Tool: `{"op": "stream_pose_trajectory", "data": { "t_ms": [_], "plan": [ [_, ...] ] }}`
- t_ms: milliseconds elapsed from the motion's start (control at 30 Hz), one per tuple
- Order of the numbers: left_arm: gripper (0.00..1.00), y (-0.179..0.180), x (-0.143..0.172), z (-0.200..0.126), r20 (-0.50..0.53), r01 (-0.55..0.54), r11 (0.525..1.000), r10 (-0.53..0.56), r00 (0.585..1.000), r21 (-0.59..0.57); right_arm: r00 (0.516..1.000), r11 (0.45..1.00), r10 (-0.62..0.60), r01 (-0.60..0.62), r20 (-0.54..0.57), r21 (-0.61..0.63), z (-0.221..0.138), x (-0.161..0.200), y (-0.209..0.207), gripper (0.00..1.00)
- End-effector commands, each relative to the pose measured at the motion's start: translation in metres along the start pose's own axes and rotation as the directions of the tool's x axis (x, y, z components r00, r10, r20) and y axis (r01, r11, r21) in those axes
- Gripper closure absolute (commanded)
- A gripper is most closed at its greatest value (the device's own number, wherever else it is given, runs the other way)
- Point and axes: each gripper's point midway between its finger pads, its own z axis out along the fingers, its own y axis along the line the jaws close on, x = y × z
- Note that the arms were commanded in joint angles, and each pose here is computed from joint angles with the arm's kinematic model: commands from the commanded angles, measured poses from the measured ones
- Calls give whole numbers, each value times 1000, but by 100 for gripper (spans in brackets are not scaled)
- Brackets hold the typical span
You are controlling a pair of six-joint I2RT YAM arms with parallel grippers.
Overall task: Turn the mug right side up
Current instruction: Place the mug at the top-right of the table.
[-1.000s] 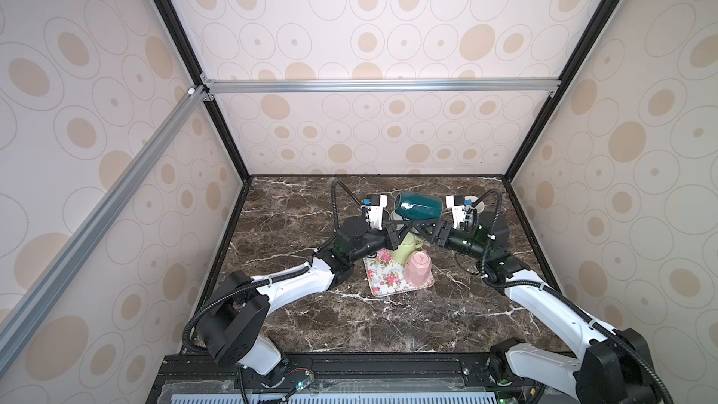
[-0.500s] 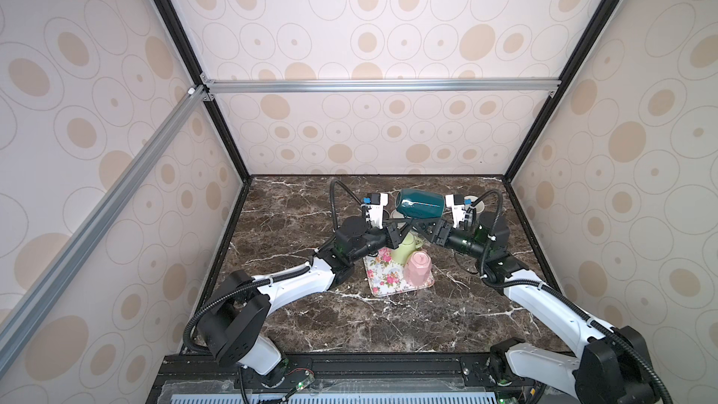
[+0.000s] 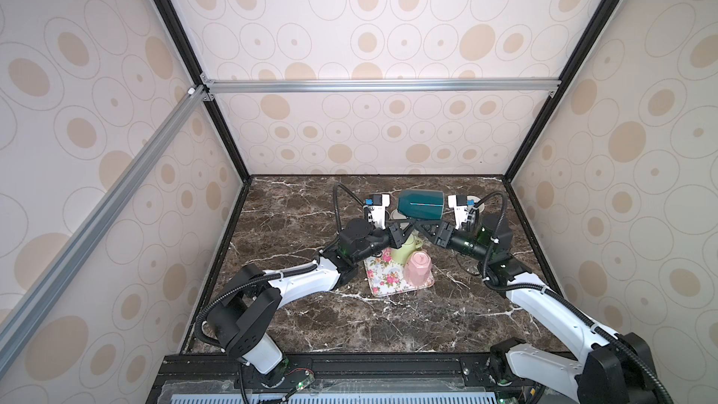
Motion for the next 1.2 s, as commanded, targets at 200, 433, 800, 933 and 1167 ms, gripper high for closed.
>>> {"op": "stream_pose_trajectory", "data": {
  "t_ms": [200, 433, 800, 933, 1167],
  "plan": [
    [100, -69, -26, -6, 79, -106, 976, 93, 993, 191, 1000, 999, 4, -4, -4, 46, -2, 5, -8, 76],
    [100, -65, -23, -6, 65, -105, 979, 95, 993, 175, 999, 998, -36, 36, 2, 59, -6, 5, -7, 75],
    [100, -57, -16, -5, 37, -87, 985, 82, 996, 146, 990, 989, -133, 130, 38, 70, -15, -1, -1, 70],
    [100, -52, -15, -5, 33, -86, 989, 83, 996, 119, 984, 986, -163, 160, 66, 55, -17, -3, 3, 63],
    [100, -47, -11, -4, 13, -84, 992, 83, 996, 93, 978, 980, -195, 191, 76, 58, -18, -4, 2, 62]
  ]
}}
